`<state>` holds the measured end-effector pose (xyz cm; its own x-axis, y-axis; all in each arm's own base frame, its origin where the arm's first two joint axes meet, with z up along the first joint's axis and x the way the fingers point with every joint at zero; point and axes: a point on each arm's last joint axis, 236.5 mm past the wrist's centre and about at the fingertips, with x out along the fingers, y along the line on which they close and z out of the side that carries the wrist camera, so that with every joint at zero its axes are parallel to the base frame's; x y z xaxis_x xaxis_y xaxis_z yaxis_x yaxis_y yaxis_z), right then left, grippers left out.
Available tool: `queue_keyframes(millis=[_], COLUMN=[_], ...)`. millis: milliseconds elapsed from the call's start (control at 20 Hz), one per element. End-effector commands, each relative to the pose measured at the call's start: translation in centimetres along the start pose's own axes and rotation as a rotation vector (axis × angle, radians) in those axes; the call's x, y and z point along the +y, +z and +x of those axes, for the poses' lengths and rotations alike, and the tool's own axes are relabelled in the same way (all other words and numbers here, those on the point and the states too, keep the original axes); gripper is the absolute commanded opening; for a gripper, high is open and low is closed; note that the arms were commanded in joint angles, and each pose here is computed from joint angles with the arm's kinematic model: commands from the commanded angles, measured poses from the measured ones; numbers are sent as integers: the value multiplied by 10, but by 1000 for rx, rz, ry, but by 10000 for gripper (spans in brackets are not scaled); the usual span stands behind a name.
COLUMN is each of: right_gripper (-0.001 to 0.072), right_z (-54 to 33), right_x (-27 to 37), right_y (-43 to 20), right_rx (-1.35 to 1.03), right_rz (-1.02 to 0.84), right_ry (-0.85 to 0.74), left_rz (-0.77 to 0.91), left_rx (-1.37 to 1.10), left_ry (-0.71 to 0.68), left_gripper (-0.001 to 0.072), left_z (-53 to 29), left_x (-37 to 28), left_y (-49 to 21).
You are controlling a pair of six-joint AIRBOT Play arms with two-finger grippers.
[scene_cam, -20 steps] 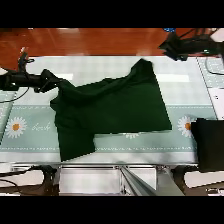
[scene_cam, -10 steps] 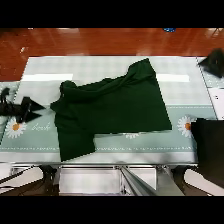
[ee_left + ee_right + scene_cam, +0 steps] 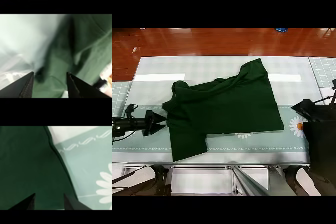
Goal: Fold the shirts.
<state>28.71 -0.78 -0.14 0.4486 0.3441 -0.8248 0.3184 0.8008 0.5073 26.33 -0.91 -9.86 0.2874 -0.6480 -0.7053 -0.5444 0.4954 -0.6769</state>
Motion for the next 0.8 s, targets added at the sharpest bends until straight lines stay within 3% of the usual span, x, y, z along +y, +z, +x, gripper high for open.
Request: queue_keyframes(millis=[0, 50, 100, 150, 300, 600, 750], right_gripper=[407, 406, 407, 407, 407, 407, 407], right_z=[4, 4, 4, 4, 3, 36, 48], right_x=[1, 1, -1, -9, -42, -57, -53], right_y=[-13, -14, -14, -16, -33, -99, -93], right_rx=[13, 14, 16, 22, 83, 291, 279], right_rz=[18, 22, 23, 30, 97, 213, 242], right_ry=[22, 21, 10, -19, -156, -145, -101], left_rz=[33, 46, 71, 106, 139, 173, 175], left_rx=[33, 59, 84, 102, 98, 97, 97], left_ry=[53, 63, 70, 67, 56, 51, 52], left_gripper=[508, 489, 299, 30, 21, 22, 22], left_z=[26, 33, 38, 39, 33, 29, 30], left_x=[7, 6, 4, 1, -10, -15, -15], left_y=[-4, -9, -12, -14, -6, -2, -2])
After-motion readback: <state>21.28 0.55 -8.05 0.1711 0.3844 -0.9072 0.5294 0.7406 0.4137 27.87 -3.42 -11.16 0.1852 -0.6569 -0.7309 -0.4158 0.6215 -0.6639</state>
